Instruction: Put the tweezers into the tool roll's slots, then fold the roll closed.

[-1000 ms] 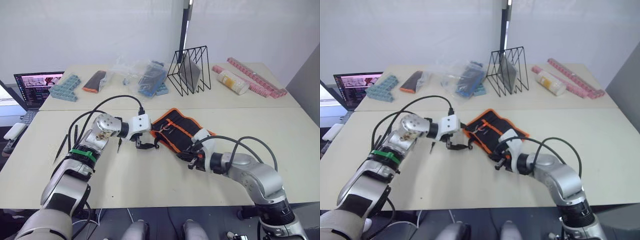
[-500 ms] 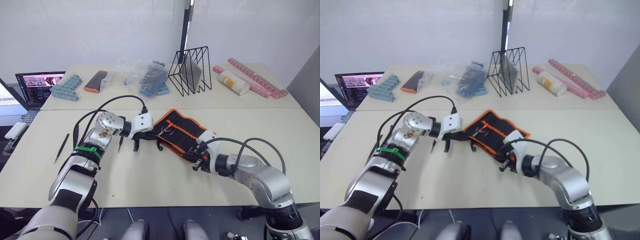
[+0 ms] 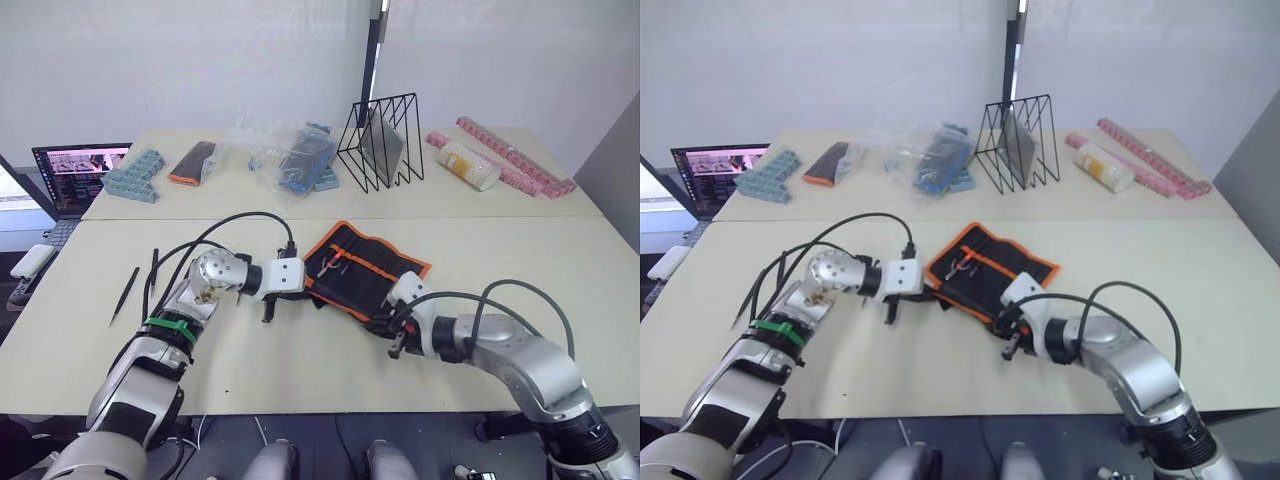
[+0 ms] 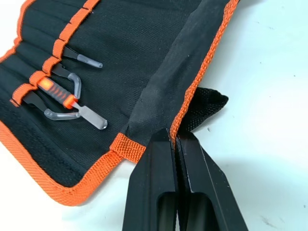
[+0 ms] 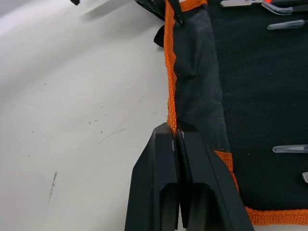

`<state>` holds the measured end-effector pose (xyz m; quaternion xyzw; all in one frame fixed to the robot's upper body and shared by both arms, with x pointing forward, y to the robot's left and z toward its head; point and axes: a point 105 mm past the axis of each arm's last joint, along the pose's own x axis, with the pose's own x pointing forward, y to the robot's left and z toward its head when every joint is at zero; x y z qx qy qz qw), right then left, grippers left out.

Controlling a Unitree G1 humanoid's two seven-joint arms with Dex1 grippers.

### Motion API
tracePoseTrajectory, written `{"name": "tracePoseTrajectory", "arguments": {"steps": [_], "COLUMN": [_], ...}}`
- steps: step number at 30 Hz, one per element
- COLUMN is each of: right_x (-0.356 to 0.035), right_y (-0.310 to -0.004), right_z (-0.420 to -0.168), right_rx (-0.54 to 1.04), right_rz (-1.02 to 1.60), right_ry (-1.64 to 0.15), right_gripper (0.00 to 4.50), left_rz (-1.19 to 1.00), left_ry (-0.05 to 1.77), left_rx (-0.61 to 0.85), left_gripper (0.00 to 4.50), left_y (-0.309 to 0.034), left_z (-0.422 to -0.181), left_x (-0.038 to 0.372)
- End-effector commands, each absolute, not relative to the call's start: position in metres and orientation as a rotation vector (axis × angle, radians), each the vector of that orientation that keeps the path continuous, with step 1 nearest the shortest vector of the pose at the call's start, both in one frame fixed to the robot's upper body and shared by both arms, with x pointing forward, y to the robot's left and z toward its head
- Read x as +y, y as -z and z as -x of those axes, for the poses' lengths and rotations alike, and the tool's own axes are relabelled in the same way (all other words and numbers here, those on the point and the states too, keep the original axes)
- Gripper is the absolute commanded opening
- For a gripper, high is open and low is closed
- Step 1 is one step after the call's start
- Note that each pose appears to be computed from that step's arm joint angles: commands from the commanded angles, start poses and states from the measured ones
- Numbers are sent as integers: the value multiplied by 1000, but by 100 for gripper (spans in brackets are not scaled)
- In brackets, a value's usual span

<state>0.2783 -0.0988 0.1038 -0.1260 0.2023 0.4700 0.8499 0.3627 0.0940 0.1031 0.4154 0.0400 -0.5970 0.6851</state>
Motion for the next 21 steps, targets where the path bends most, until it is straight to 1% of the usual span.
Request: {"name": "tracePoseTrajectory", "arguments": {"steps": [1, 5, 7, 10, 12, 15, 16, 18, 20, 21], "right_x": [-95, -98, -100, -96, -97, -99, -98, -97, -95, -93], "right_y": [-90, -75, -73, -89, -110, -149, -160, -175, -175, -170], "right_z": [-272, -275, -275, -263, -261, -258, -260, -272, -286, -291], "right_rx": [457, 497, 511, 486, 437, 358, 326, 263, 251, 264], "right_rz": [289, 292, 269, 172, 101, -81, -130, -170, -145, -118], "right_ry": [-1020, -1003, -1004, -1103, -1144, -1215, -1225, -1196, -1138, -1118], "right_gripper": [0, 0, 0, 90, 159, 262, 296, 363, 435, 445], "left_rz": [-995, -1050, -1066, -1080, -1082, -1100, -1104, -1103, -1101, -1100], "left_ry": [1348, 1366, 1369, 1371, 1373, 1368, 1365, 1359, 1360, 1360], "left_rx": [134, 151, 149, 147, 145, 134, 131, 128, 126, 125], "left_gripper": [1, 1, 1, 0, 0, 0, 0, 0, 0, 0], "left_y": [-90, -83, -81, -79, -79, -79, -79, -79, -79, -79], "left_z": [-357, -354, -354, -353, -353, -354, -355, -355, -356, -356], "left_x": [102, 103, 102, 102, 101, 101, 102, 102, 101, 101]}}
